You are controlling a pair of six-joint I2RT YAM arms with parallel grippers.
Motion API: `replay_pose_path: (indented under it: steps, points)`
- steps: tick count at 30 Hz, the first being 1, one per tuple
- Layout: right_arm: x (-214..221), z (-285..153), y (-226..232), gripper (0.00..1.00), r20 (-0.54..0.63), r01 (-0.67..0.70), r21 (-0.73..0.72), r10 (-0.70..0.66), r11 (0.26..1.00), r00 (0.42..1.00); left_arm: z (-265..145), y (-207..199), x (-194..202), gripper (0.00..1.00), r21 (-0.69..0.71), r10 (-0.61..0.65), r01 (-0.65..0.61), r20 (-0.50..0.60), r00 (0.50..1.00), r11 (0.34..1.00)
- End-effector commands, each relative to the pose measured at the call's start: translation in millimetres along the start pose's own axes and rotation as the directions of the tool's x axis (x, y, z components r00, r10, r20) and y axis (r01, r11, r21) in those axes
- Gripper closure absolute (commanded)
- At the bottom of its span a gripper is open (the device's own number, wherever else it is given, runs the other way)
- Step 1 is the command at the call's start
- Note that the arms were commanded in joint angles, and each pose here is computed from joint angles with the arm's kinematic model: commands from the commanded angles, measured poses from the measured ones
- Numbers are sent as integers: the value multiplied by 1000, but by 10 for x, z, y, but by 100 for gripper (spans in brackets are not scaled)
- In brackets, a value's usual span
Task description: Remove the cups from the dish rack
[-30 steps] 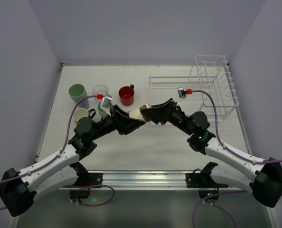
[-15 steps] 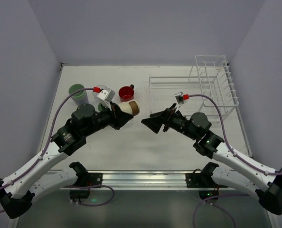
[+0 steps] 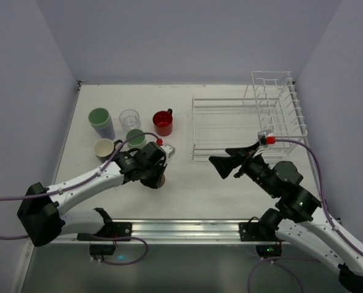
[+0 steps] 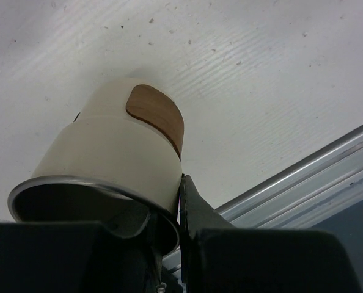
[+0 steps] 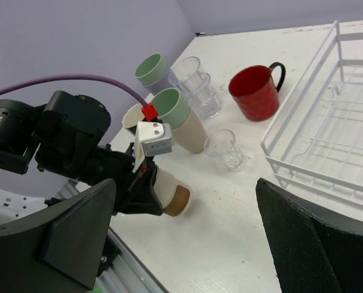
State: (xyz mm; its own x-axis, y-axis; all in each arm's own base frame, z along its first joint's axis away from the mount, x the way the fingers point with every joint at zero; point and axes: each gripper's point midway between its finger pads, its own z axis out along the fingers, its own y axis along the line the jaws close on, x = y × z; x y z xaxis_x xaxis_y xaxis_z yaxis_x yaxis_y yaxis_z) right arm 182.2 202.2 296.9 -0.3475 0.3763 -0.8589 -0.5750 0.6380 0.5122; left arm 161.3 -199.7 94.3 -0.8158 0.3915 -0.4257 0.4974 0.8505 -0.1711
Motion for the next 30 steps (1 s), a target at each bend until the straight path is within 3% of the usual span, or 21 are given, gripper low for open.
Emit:
replay_pose_path:
  steps: [1,10,14,18,23,25,30]
  points:
    - [74,-46,-213,1,-7,43,88,-43,995,999,-23,-24,-206,100,-31,83,-82,22,996,996]
    - [93,-109,-300,1,15,58,110,-60,992,998,364,62,-110,97,-117,144,-160,-133,981,980]
    - [98,-114,-331,1,19,64,121,-67,991,998,428,34,-126,81,-127,168,-189,-159,973,974]
    - [102,-124,-327,1,23,54,118,-57,992,998,424,11,-174,53,-143,180,-203,-160,971,969]
    - [79,-124,-307,1,29,47,113,-51,992,998,282,-47,-375,26,-156,171,-183,-88,981,971]
    - [18,-144,-286,1,46,38,113,-44,993,998,219,-64,-452,2,-158,169,-175,-56,984,972]
    - [-198,-233,-208,1,101,6,111,-18,994,995,-172,-115,-834,0,-179,166,-146,98,981,973]
